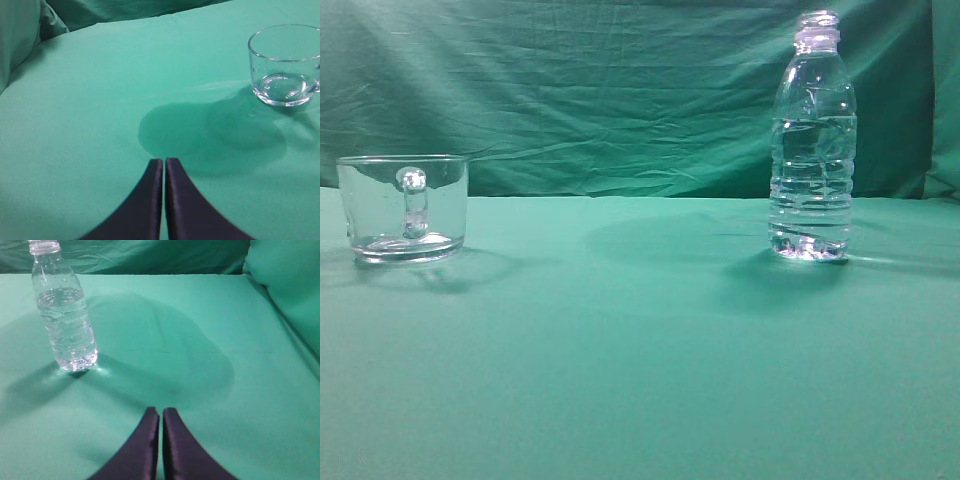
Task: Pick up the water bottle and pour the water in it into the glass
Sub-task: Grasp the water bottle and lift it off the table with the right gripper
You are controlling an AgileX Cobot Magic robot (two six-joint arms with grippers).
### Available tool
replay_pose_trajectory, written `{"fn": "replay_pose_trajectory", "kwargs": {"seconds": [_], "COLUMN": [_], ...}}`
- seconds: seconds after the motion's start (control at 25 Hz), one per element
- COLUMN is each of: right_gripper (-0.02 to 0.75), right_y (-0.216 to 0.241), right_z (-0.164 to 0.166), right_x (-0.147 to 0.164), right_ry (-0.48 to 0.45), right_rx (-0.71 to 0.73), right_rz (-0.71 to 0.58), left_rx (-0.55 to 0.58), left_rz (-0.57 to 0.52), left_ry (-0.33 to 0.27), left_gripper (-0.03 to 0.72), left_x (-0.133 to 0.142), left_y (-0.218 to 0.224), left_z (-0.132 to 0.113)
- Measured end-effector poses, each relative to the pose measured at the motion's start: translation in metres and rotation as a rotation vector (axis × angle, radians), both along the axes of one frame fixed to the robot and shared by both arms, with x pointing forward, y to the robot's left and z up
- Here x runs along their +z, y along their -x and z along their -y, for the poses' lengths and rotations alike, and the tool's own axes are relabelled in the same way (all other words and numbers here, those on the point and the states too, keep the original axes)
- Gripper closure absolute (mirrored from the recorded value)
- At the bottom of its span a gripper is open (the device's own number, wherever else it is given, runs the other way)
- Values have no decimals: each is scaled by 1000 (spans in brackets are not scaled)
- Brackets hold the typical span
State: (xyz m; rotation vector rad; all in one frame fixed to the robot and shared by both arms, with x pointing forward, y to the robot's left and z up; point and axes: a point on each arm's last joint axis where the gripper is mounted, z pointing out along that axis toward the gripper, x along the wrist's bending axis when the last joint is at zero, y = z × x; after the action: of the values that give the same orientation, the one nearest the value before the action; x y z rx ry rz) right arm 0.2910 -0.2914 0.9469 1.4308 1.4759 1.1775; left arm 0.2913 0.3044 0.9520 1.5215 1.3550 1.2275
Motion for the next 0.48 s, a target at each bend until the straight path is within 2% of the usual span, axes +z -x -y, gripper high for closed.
{"fn": "replay_pose_trajectory", "kwargs": {"seconds": [0.48], "right_gripper": [738], "right_y": [0], "right_z": [0], "right_x": [0], "right_ry": [0], "right_rx": [0], "right_rz": [0], "left_rx": [0], "left_rz": [0], "left_ry": [0], "left_gripper": [688], "left_x": [0], "left_y": [0], "left_z": [0]}}
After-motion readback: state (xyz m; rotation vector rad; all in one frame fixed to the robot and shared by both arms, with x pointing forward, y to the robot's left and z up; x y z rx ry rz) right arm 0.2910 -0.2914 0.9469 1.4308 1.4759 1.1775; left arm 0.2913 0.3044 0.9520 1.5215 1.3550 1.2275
